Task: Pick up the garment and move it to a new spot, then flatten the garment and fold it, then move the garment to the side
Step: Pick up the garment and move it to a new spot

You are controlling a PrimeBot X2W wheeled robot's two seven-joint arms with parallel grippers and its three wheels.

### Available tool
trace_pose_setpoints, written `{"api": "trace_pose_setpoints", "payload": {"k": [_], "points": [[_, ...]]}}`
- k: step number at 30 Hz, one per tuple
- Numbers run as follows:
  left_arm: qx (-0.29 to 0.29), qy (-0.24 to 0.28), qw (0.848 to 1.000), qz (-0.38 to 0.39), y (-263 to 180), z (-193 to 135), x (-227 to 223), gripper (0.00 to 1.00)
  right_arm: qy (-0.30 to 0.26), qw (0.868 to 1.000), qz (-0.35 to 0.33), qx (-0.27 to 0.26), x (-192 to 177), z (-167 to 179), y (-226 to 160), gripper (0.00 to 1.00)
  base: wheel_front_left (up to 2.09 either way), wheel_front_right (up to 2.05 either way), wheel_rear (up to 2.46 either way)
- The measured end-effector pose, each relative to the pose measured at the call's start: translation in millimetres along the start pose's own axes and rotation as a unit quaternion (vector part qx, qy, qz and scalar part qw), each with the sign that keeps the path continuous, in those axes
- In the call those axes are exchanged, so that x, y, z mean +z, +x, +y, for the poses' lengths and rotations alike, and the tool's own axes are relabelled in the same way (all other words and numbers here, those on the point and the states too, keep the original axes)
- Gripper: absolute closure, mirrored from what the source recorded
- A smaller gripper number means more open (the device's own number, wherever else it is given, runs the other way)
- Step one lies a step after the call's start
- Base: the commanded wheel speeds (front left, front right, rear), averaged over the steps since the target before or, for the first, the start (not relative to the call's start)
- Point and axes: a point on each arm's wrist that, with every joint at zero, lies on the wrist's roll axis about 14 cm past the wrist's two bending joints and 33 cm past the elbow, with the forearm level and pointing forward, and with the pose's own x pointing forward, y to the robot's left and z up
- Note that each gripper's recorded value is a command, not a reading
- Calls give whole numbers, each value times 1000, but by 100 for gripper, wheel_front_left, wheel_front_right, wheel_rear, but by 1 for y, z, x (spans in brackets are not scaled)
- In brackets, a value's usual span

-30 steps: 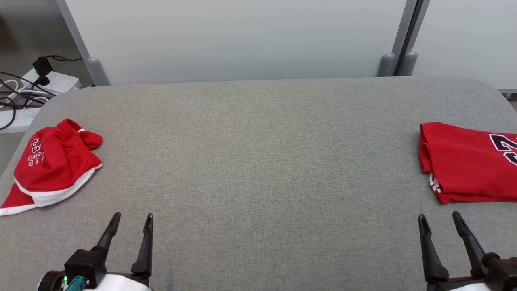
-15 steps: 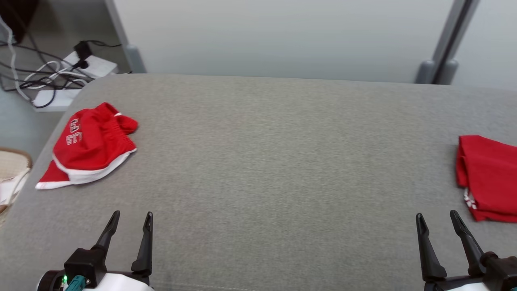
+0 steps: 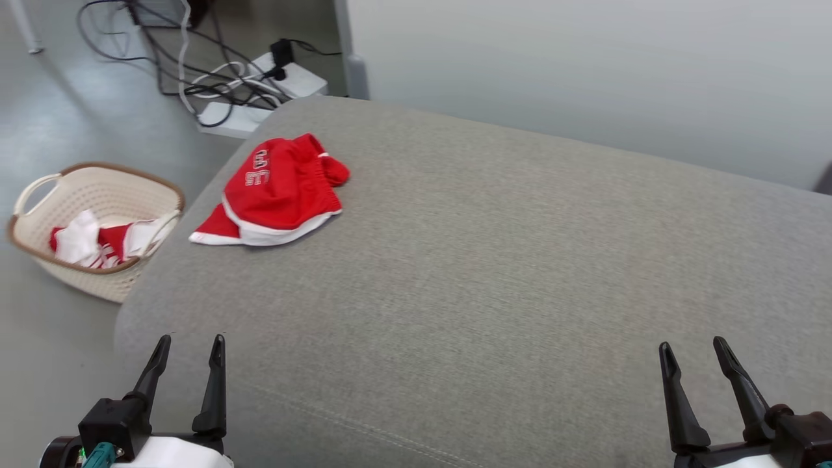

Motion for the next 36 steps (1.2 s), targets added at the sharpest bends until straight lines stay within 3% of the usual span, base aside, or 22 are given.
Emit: {"api": "trace_pose_setpoints", "payload": {"k": [8,26,31,36], "points": [[37,-2,999,-6,-16,23,3,0,6,999,1,36,-1,22,13,0,0,0,0],[22,-5,1000,-17,-13,15,10,0,11,999,9,33,-6,21,9,0,0,0,0],[-17,24,992,-126,16,3,89,0,16,999,11,29,-8,18,10,0,0,0,0],[-65,83,964,-243,54,-16,198,0,15,1000,5,20,-6,11,13,0,0,0,0]]}}
